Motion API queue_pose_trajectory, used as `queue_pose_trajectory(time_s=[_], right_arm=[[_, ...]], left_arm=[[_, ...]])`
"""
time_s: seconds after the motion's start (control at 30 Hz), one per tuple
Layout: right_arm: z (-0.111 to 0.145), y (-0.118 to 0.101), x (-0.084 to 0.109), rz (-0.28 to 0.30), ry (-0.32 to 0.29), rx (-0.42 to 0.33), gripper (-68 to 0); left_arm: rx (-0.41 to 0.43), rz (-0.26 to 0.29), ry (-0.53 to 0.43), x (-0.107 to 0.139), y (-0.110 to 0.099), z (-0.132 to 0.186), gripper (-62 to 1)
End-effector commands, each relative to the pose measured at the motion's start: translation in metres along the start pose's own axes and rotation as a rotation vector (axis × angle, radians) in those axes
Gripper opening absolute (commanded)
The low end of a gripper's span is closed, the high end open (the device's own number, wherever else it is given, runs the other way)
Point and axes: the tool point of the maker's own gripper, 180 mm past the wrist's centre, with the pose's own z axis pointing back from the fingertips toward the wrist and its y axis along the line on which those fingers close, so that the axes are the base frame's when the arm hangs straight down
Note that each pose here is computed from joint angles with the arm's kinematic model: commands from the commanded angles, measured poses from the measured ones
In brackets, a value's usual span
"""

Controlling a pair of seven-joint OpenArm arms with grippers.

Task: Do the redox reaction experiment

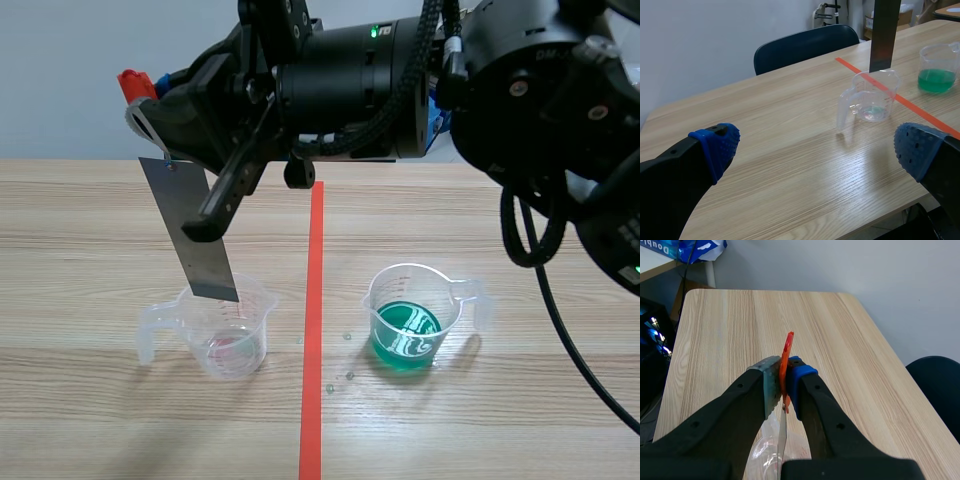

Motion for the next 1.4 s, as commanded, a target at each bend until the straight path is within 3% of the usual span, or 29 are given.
queue_pose_trajectory(time_s=[0.0,0.8,1.1,1.37], right_arm=[[0.000,-0.004,0.014,0.022,-0.041,-0.004,-66.9],[0.000,-0.004,0.013,0.020,-0.037,-0.005,-66.9],[-0.001,-0.016,0.000,-0.033,-0.065,-0.025,-66.8],[-0.016,-0.021,-0.031,-0.073,-0.040,-0.024,-66.8]], left_arm=[[0.000,0.003,-0.027,0.005,0.001,-0.003,1.4],[0.000,0.003,-0.027,0.005,0.001,-0.003,1.4],[0.000,0.003,-0.027,0.005,0.001,-0.003,1.4],[0.000,0.003,-0.027,0.005,0.001,-0.003,1.4]])
